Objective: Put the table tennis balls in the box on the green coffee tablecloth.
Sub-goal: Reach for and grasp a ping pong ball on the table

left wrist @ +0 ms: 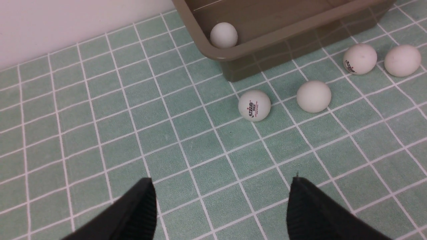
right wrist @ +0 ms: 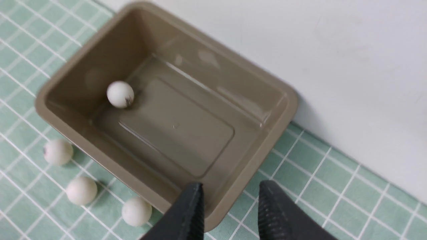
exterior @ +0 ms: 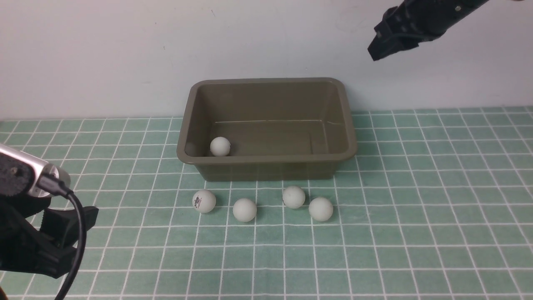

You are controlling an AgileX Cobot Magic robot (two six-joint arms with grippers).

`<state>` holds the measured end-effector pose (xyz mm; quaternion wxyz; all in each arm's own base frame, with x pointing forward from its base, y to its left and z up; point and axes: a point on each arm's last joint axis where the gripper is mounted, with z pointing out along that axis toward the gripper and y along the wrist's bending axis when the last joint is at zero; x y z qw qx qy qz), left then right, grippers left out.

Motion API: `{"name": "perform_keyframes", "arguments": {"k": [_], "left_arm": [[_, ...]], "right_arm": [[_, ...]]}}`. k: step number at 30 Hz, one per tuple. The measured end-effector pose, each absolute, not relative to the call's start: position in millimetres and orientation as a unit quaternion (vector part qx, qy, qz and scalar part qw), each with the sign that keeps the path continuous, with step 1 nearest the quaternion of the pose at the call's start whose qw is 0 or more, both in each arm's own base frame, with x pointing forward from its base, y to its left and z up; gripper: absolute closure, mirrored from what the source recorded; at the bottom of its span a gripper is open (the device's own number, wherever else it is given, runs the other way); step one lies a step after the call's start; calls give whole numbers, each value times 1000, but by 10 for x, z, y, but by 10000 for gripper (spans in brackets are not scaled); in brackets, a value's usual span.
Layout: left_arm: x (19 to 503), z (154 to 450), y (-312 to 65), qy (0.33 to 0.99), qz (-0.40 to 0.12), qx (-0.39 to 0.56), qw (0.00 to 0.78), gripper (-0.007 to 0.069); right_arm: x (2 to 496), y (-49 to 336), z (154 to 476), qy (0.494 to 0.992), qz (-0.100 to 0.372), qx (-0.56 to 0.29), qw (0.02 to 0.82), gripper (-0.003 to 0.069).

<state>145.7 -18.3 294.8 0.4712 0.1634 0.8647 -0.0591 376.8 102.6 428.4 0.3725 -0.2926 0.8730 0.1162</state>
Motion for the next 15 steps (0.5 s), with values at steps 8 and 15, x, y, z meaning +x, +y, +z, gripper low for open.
{"name": "perform_keyframes", "arguments": {"k": [8, 15], "left_arm": [[1457, 2948, -183, 865, -59, 163, 471, 154], [1457, 2948, -183, 865, -59, 163, 471, 154]], "right_arm": [[3130, 925, 4726, 859, 141, -267, 413, 443], [2796, 947, 4231, 876, 191, -289, 336, 443]]}}
